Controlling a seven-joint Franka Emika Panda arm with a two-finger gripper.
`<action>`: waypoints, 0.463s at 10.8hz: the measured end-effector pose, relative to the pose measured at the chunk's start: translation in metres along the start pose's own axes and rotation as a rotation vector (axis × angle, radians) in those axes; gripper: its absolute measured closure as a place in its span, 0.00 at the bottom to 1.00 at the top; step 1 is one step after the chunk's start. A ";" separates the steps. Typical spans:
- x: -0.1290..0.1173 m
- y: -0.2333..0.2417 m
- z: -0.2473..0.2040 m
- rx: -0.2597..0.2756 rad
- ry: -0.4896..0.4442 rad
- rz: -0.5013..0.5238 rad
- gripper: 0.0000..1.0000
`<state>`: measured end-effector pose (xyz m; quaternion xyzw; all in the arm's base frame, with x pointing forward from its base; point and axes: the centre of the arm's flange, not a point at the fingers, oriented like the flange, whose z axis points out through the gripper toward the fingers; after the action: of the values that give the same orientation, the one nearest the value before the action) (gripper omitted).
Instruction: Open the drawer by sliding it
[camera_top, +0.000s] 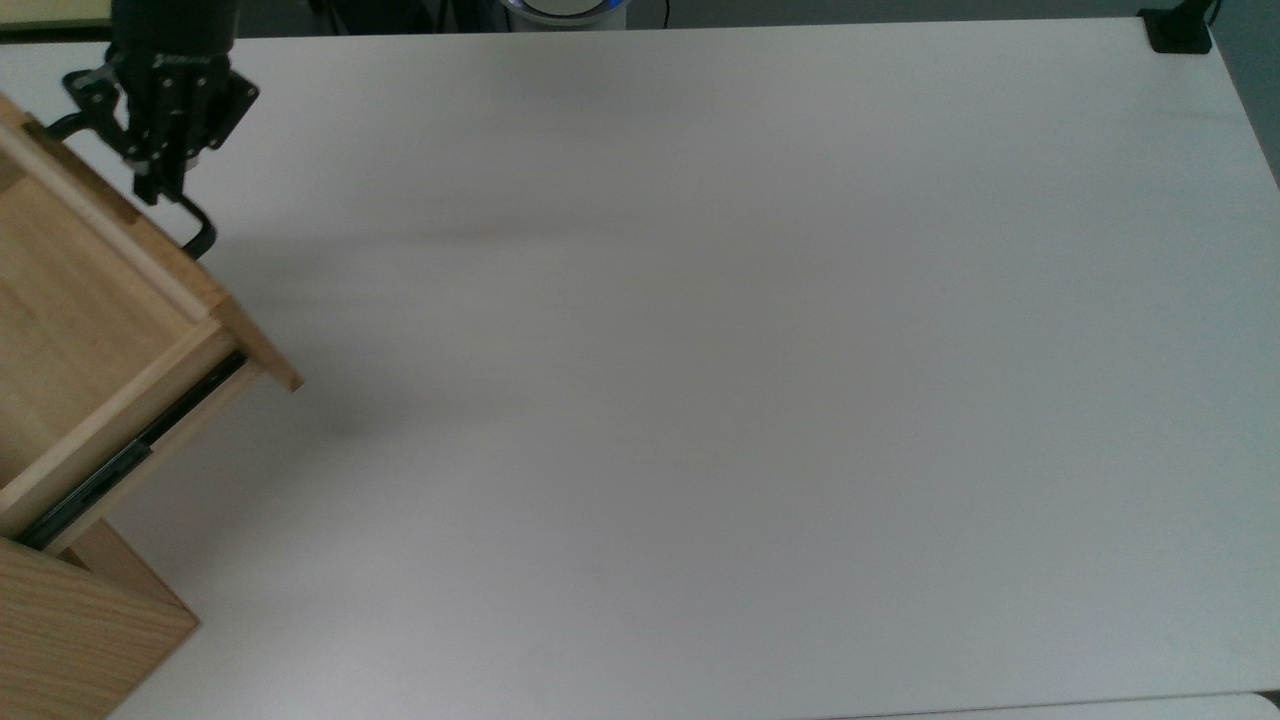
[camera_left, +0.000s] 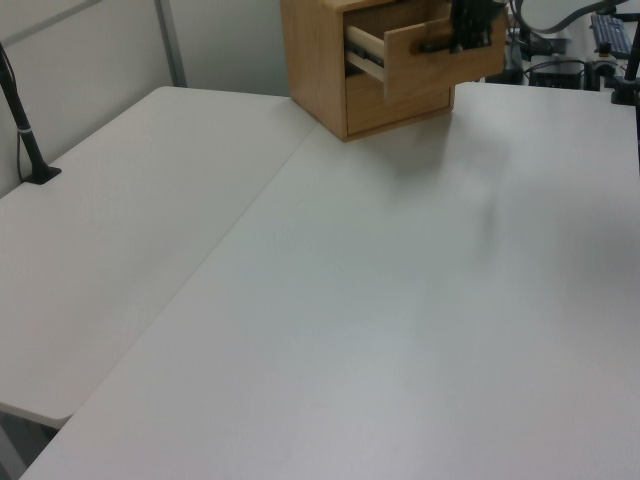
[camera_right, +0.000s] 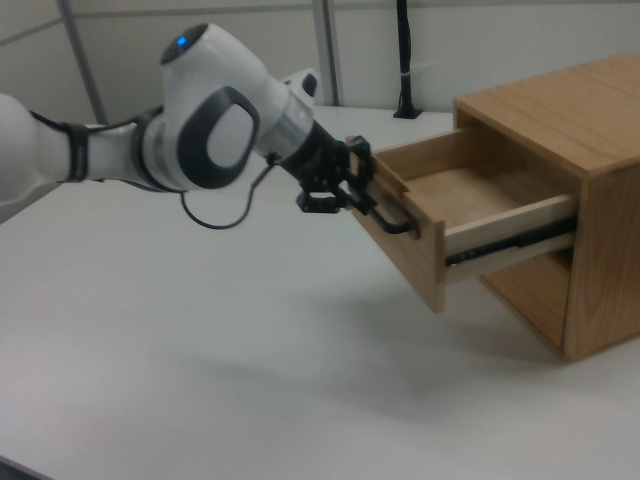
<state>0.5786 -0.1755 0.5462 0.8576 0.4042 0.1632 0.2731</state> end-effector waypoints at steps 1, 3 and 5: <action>0.003 -0.007 -0.014 0.034 -0.007 -0.006 0.85; 0.007 -0.020 -0.033 0.085 -0.014 -0.018 0.85; 0.011 -0.012 -0.077 0.050 0.025 -0.008 0.77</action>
<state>0.5396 -0.1342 0.6011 0.8603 0.4150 0.1626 0.2474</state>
